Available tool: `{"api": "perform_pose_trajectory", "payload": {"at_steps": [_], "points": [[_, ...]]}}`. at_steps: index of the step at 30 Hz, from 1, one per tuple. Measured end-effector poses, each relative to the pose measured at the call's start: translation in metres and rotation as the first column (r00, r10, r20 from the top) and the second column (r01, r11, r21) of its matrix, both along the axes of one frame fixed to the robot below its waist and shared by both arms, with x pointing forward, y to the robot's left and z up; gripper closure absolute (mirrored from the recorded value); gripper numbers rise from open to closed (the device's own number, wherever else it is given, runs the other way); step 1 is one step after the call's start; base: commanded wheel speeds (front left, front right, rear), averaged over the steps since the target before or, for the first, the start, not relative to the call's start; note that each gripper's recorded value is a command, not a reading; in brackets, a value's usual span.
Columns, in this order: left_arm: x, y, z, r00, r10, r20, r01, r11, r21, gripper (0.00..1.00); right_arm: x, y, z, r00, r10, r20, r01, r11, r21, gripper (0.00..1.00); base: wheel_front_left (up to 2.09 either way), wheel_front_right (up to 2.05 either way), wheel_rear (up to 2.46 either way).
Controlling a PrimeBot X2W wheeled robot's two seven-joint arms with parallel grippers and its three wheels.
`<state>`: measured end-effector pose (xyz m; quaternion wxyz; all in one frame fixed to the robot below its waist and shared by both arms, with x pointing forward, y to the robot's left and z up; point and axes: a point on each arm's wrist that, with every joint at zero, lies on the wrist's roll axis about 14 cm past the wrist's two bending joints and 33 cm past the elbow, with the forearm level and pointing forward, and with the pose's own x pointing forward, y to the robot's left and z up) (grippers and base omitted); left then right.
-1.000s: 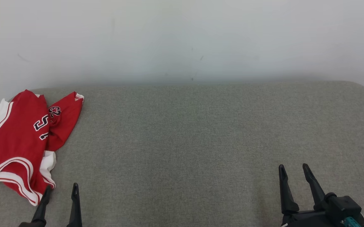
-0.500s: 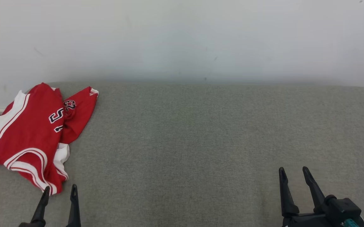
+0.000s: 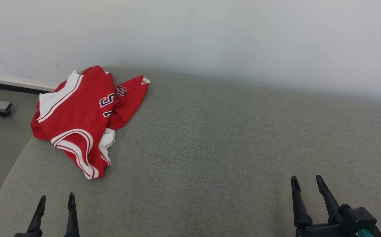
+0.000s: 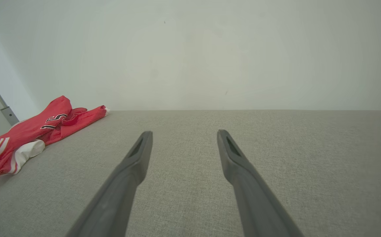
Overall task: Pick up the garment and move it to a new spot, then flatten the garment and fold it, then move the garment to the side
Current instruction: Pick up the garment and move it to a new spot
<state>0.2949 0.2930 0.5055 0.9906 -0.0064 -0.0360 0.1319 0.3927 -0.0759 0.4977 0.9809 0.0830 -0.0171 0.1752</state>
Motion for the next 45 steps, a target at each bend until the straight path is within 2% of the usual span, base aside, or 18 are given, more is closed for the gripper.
{"api": "perform_pose_trajectory", "payload": {"at_steps": [17, 26, 37, 45], "points": [[-0.073, 0.058, -0.005, 0.968, 0.251, -0.026, -0.251, 0.968, 0.004, 0.00, 0.012, 0.084, -0.008, 0.974, 0.228, -0.022, -0.228, 0.974, 0.003, 0.00, 0.00, 0.00, 0.00], [-0.093, 0.073, -0.007, 0.944, 0.327, -0.040, -0.327, 0.945, 0.008, 0.00, 0.013, 0.106, -0.011, 0.958, 0.286, -0.026, -0.286, 0.958, 0.006, 0.00, 0.00, 0.00, 0.00], [-0.085, 0.075, -0.007, 0.942, 0.333, -0.040, -0.334, 0.943, -0.004, 0.00, 0.017, 0.105, -0.015, 0.959, 0.280, -0.035, -0.280, 0.960, 0.002, 0.00, 0.00, 0.00, 0.00], [-0.020, 0.087, 0.036, 0.960, 0.272, 0.073, -0.273, 0.962, 0.012, 0.00, 0.038, 0.088, -0.012, 0.974, 0.225, -0.014, -0.225, 0.974, -0.026, 0.00, 0.00, 0.00, 0.00]]}}
